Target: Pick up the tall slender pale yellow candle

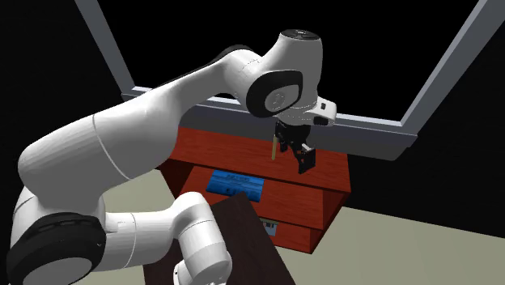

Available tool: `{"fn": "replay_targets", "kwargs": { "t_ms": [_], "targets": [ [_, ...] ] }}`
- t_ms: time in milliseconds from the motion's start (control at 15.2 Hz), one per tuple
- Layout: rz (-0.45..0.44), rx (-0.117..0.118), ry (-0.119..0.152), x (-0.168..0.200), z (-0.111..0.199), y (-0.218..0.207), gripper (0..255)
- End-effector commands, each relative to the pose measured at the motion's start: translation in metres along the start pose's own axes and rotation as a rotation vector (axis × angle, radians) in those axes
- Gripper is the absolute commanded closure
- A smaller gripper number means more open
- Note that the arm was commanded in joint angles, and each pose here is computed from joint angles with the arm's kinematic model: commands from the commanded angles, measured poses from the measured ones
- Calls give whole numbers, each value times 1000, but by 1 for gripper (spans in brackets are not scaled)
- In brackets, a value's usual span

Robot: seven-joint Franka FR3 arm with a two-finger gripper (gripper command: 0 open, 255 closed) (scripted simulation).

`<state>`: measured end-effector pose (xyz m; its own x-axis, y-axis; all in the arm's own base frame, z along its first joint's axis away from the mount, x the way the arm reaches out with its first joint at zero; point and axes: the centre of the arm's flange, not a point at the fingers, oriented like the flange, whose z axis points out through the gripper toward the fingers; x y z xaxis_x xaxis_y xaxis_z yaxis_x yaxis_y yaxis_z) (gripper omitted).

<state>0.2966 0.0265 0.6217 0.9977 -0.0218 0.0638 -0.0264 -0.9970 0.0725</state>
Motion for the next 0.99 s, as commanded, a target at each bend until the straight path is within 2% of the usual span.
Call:
{"fn": "replay_targets", "kwargs": {
  "t_ms": [0, 924],
  "targets": [
    [0, 0, 0, 0, 0, 0, 0],
    [-109, 51, -161, 85, 67, -156, 0]
  ]
}}
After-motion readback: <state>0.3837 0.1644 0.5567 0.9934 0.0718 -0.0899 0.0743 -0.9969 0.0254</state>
